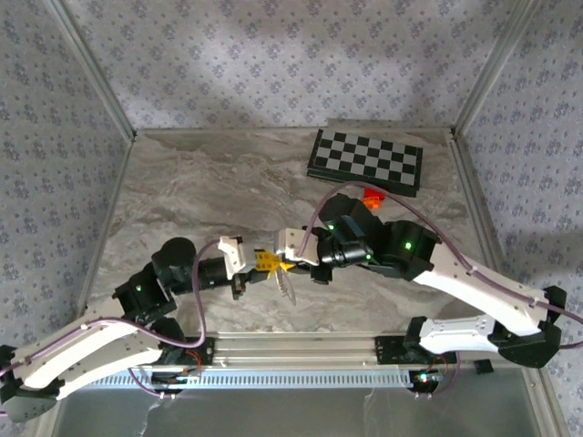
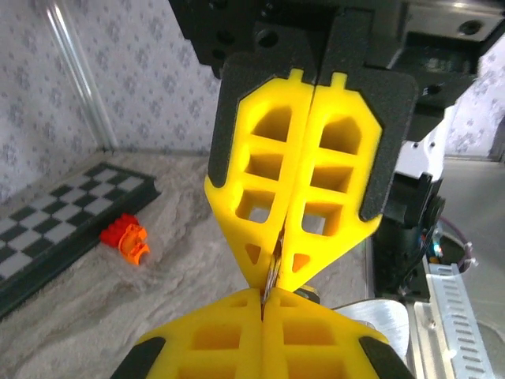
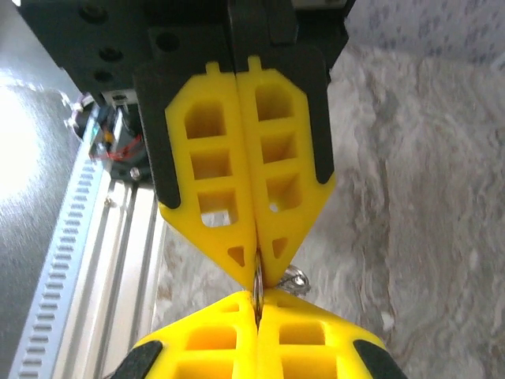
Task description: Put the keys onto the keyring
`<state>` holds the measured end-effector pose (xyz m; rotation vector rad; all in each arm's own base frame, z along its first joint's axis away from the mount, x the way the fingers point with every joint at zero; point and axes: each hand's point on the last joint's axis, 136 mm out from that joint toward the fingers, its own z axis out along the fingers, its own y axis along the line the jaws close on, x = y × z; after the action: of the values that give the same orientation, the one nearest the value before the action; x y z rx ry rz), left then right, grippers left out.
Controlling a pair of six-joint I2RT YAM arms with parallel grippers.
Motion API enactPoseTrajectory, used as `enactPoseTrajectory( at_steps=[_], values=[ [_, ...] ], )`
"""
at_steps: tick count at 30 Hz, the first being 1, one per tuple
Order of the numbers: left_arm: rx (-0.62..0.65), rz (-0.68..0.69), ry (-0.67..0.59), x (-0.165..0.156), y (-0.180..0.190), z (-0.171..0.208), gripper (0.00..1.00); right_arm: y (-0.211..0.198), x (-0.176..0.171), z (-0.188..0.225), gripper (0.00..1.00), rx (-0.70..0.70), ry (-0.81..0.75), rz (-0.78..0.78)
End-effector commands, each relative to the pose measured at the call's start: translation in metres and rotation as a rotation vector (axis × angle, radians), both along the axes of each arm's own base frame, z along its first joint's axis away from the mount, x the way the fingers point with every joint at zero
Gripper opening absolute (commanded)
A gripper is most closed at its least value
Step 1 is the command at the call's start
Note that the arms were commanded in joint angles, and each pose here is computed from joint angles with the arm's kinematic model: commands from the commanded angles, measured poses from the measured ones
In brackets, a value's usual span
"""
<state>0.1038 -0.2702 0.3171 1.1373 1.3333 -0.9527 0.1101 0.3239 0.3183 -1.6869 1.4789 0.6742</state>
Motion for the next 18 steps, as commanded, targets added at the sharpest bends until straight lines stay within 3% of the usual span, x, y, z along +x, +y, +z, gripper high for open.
enactPoseTrajectory(
  at_steps=[1,3,7,18],
  values=[
    [-0.223,-0.087,-0.097,-0.019,0.003,0.060,0.00,0.011,-0.020,0.014,0.08,0.123,0.056,0.092],
    [-0.247,-0.106,-0.100,-0.022,0.003,0.064,0.00,0.015,-0.021,0.022,0.16,0.197,0.071,0.097],
    [-0.303,-0.130,-0.113,-0.026,0.003,0.072,0.00,0.016,-0.020,0.021,0.18,0.243,0.095,0.087],
    [-0.353,-0.168,-0.077,-0.031,0.002,0.070,0.00,0.002,-0.015,0.032,0.00,0.326,0.068,0.052]
  ],
)
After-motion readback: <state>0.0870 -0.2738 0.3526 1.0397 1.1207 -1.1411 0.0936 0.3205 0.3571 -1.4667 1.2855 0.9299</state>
